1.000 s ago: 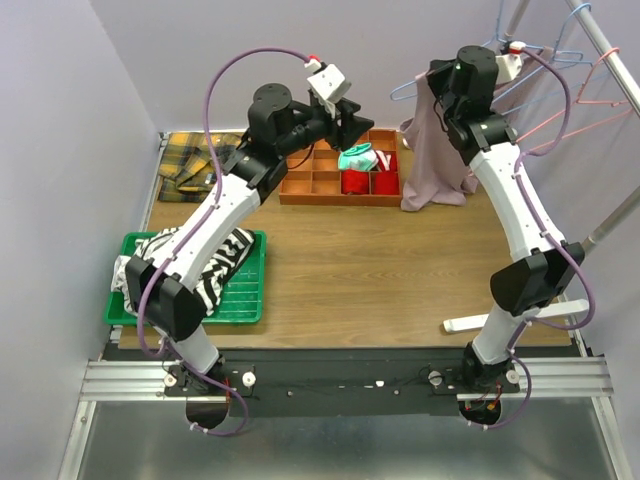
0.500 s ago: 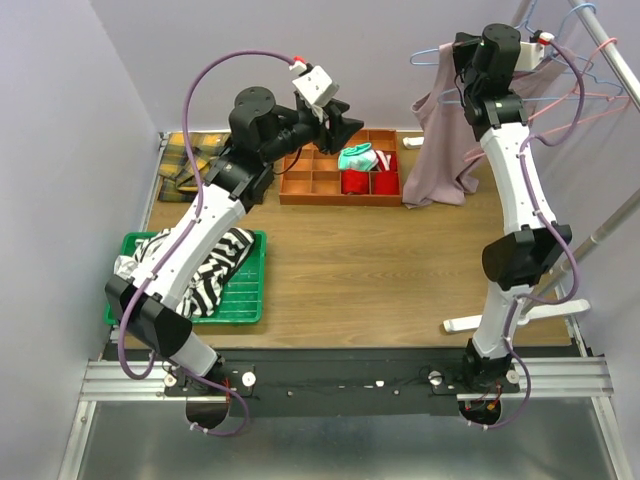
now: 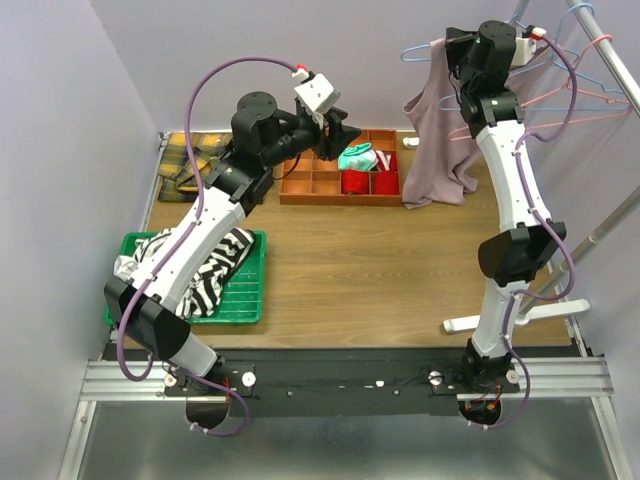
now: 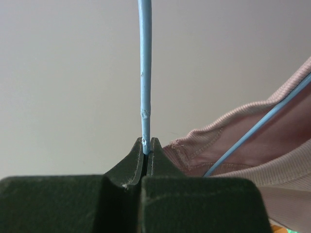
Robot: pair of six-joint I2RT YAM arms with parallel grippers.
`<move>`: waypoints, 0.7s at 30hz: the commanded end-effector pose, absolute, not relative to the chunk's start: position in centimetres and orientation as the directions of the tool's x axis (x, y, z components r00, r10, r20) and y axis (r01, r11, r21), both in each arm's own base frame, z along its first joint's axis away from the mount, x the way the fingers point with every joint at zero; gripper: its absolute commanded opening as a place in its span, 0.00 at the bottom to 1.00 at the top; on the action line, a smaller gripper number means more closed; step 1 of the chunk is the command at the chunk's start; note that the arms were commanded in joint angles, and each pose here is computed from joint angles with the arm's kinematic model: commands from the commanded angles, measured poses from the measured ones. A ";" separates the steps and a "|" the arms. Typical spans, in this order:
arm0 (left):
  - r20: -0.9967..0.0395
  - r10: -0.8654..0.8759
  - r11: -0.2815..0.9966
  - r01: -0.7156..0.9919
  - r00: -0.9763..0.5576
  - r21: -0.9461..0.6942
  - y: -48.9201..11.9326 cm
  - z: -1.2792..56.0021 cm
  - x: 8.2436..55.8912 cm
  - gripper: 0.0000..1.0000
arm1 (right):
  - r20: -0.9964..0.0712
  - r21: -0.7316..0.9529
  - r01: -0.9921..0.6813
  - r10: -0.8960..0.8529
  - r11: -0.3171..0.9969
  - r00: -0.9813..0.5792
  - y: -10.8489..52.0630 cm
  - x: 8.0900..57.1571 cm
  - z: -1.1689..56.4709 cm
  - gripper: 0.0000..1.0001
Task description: Place the tank top on the hanger
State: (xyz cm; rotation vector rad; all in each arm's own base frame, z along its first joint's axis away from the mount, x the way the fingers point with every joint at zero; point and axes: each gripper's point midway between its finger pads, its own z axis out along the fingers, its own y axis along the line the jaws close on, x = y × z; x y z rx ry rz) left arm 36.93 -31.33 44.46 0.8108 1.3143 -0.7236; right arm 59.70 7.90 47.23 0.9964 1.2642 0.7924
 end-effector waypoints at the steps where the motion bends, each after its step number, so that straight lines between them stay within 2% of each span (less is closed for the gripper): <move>1: -0.991 -0.008 0.554 0.825 0.133 0.106 -30.6 44.8 36.6 0.56 | -0.346 0.933 -0.045 0.924 0.357 0.162 8.8 59.7 50.2 0.01; 18: -0.992 0.024 0.551 0.827 0.122 0.115 -29.7 44.5 35.3 0.56 | -0.132 0.974 -0.138 0.947 0.178 0.293 6.7 59.8 53.1 0.01; 21: -0.992 0.025 0.547 0.829 0.121 0.115 -29.7 44.5 35.1 0.56 | -0.120 0.972 -0.153 0.937 0.178 0.327 6.0 59.7 53.9 0.01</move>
